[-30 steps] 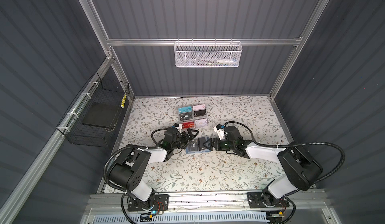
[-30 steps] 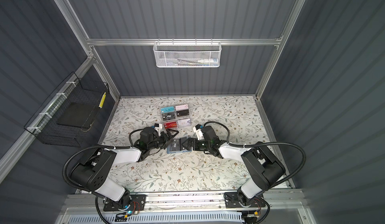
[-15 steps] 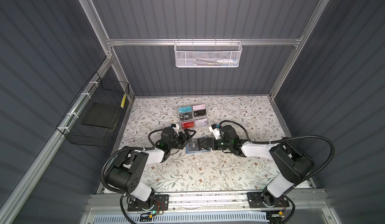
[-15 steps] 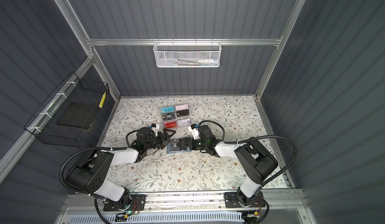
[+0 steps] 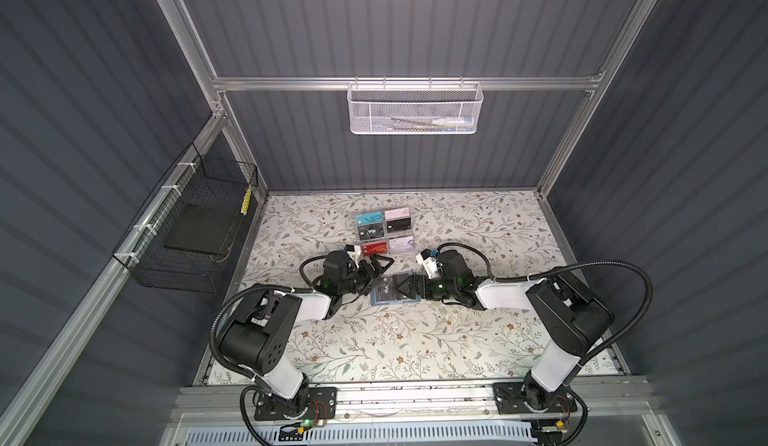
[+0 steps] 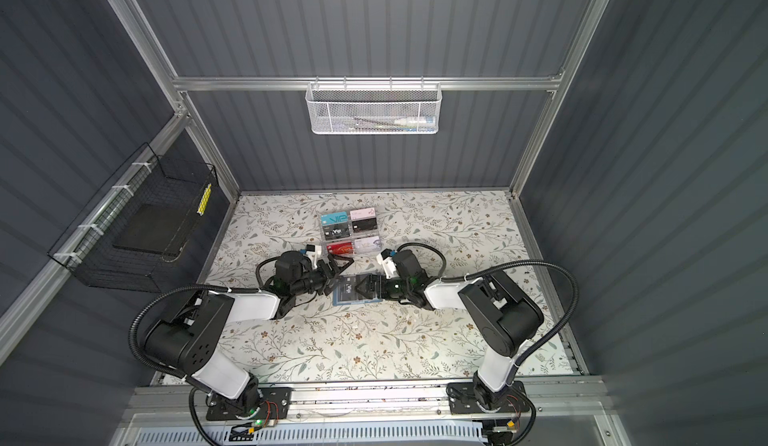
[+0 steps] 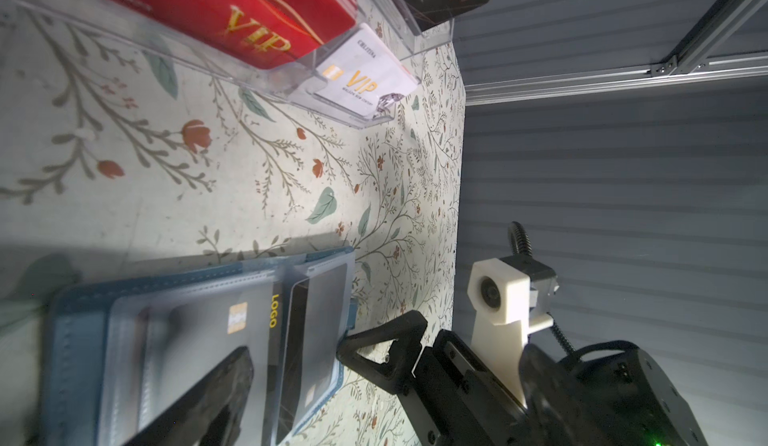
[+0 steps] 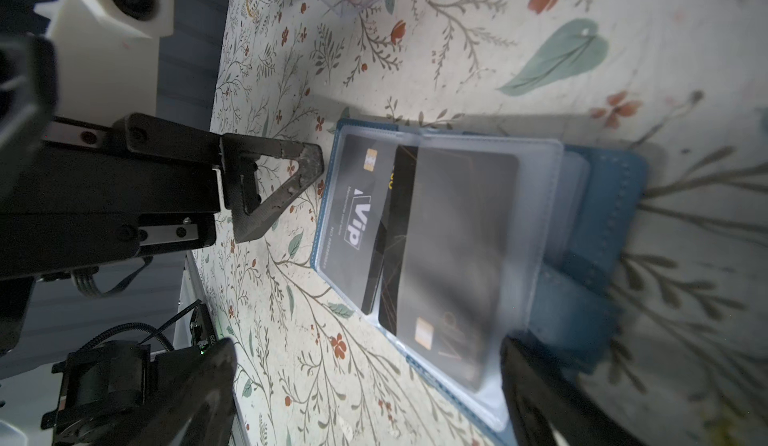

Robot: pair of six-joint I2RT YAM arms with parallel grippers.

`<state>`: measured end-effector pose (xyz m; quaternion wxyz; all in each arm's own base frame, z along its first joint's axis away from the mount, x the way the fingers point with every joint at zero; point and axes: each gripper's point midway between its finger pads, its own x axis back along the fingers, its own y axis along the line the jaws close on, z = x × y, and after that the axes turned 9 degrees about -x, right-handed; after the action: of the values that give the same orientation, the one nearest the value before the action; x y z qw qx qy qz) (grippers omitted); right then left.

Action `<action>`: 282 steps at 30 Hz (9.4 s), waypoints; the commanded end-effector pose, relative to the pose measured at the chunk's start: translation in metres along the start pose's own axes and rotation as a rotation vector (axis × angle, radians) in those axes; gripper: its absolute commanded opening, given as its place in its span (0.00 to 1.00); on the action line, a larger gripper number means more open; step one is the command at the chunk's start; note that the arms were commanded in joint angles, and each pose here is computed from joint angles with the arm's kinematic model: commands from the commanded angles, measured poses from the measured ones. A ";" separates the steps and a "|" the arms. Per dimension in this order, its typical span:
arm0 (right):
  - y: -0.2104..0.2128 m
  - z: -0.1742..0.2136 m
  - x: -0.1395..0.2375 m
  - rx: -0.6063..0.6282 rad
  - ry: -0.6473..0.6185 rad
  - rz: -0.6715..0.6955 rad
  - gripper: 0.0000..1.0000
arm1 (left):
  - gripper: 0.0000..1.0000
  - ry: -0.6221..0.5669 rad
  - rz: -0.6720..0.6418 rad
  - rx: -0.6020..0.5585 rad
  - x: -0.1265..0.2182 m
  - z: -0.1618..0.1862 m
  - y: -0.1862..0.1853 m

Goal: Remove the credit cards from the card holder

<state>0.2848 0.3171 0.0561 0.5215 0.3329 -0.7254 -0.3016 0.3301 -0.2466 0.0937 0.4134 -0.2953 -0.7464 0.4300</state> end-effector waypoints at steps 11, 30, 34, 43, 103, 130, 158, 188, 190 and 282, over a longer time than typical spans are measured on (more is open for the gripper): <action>-0.016 0.004 -0.011 -0.073 0.031 0.033 0.99 | 1.00 0.023 0.056 0.022 -0.016 0.003 -0.005; -0.017 0.007 -0.016 -0.104 0.046 0.008 0.99 | 0.92 0.028 0.069 0.049 -0.030 0.008 0.009; -0.016 0.007 -0.016 -0.104 0.046 0.007 0.99 | 0.86 0.028 0.077 0.055 -0.032 0.009 0.011; -0.017 0.008 -0.018 -0.114 0.050 0.001 0.99 | 0.71 0.028 0.094 0.054 -0.032 0.011 0.011; -0.016 0.009 -0.018 -0.117 0.058 -0.004 0.99 | 0.00 0.069 -0.018 -0.062 -0.018 0.023 0.032; -0.008 0.006 -0.009 -0.074 0.038 -0.012 0.99 | 0.00 0.020 -0.093 -0.145 0.022 -0.004 0.024; 0.007 -0.017 0.037 0.078 -0.116 0.041 0.99 | 0.00 0.037 -0.303 -0.508 0.030 -0.028 -0.018; -0.004 -0.046 0.103 0.173 -0.356 0.265 0.99 | 0.00 0.361 -0.473 -1.569 -0.049 -0.109 -0.122; -0.006 -0.049 0.108 0.181 -0.378 0.292 0.99 | 0.00 0.413 -0.481 -1.642 -0.057 -0.106 -0.118; 0.033 -0.084 0.105 0.234 -0.463 0.181 0.99 | 0.00 0.688 -0.487 -1.994 -0.128 -0.120 -0.036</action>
<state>0.3317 0.2445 0.1598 0.3303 0.2461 -0.8822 -0.2283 0.4910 -0.3204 0.1291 0.2428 -0.4445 -0.6542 -0.5617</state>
